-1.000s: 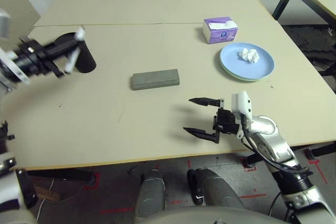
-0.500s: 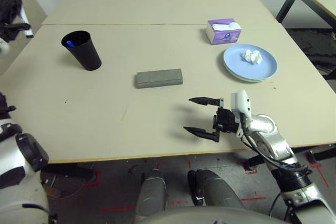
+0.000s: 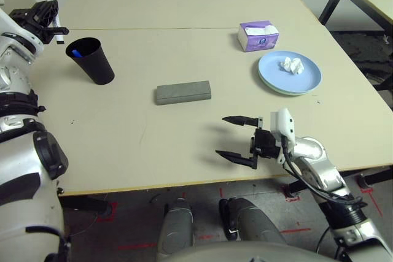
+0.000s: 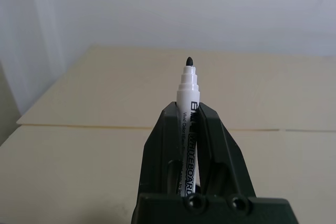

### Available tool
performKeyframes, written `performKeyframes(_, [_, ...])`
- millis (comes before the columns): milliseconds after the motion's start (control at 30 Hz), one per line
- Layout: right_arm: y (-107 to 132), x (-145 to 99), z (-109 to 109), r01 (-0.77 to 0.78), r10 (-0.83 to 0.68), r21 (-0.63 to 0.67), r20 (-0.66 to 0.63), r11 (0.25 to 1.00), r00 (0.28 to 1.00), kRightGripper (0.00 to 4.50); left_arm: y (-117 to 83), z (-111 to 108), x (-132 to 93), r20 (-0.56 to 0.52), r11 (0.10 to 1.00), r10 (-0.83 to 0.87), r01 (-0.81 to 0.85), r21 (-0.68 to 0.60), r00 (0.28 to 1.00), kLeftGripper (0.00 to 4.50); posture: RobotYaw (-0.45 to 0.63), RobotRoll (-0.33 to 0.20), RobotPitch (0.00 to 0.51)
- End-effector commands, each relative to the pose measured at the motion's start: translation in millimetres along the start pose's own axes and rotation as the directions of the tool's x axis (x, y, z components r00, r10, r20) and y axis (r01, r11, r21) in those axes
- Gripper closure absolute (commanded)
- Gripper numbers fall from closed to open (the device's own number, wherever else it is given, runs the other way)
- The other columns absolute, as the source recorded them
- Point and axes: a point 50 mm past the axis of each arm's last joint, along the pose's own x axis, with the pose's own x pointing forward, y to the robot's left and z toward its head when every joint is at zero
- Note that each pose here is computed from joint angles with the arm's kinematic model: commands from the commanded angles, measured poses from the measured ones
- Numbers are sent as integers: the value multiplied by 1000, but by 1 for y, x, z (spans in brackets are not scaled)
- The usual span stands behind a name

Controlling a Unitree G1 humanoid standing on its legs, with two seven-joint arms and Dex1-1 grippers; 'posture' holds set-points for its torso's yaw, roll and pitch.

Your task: Organize and tidy the items on the table.

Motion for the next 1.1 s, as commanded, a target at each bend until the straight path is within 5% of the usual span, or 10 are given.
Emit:
performKeyframes(33, [2,-1,1,-4,4,-5,-15,1000,1000,0,-3,-16,-2,-43,999,-16,18,31,999,4224,-57,0,150])
performKeyframes(700, [0,-5,6,-1,1,-12,-31,1000,1000,0,-5,-37,-5,-82,999,-4,7,39,997,4224,-66,0,152])
performKeyframes(1100, [2,-3,4,-8,8,-4,-30,1000,1000,0,-5,-38,-5,-91,998,4,1,57,996,186,-64,0,156])
